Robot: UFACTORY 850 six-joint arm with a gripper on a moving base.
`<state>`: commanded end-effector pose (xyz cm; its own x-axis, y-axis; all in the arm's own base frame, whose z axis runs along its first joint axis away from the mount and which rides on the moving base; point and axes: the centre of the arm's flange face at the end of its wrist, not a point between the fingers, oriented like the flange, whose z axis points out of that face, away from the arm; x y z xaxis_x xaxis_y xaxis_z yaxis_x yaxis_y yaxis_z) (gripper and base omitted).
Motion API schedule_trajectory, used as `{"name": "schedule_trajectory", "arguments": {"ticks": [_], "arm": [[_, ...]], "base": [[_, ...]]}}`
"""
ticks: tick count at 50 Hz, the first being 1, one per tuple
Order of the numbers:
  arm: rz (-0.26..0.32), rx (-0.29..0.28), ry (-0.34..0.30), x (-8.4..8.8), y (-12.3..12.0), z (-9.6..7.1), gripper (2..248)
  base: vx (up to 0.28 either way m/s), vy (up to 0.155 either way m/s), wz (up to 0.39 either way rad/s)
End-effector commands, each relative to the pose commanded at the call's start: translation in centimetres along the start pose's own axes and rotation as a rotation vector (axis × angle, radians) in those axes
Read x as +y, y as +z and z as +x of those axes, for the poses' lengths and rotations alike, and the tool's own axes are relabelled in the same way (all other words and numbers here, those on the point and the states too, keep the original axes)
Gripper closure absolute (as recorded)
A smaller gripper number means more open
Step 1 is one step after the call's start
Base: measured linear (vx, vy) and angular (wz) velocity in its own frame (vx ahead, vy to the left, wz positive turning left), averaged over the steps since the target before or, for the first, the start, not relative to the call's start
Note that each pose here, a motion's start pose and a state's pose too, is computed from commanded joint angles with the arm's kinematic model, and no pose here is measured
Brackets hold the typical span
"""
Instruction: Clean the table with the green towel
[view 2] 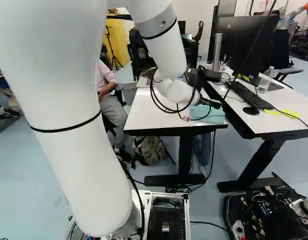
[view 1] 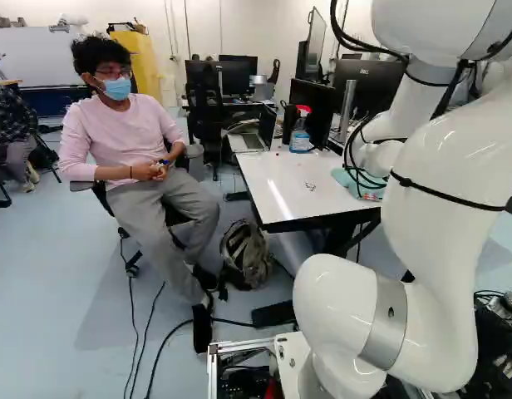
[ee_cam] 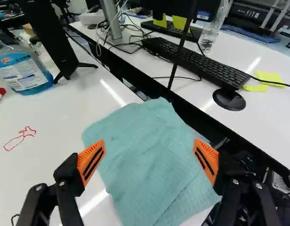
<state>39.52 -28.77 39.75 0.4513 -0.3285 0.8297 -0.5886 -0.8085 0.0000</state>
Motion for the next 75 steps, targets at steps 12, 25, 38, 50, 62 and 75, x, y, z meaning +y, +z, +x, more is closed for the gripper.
{"name": "schedule_trajectory", "arguments": {"ticks": [12, 25, 38, 50, 62, 75], "arm": [[-0.004, -0.049, 0.003, 0.2, 1.0, 0.1, 3], [0.003, -0.103, -0.002, -0.2, 1.7, 0.1, 3], [0.011, -0.123, -0.008, -0.7, 2.4, 0.3, 3], [0.009, -0.121, -0.007, -0.6, 3.0, 0.6, 3], [0.005, -0.119, -0.004, -0.3, 3.4, 0.9, 3], [0.005, -0.119, -0.004, -0.3, 3.4, 0.9, 3]], "base": [[0.0, 0.0, 0.0], [0.0, 0.0, 0.0], [0.0, 0.0, 0.0], [0.0, 0.0, 0.0], [0.0, 0.0, 0.0], [0.0, 0.0, 0.0]]}}
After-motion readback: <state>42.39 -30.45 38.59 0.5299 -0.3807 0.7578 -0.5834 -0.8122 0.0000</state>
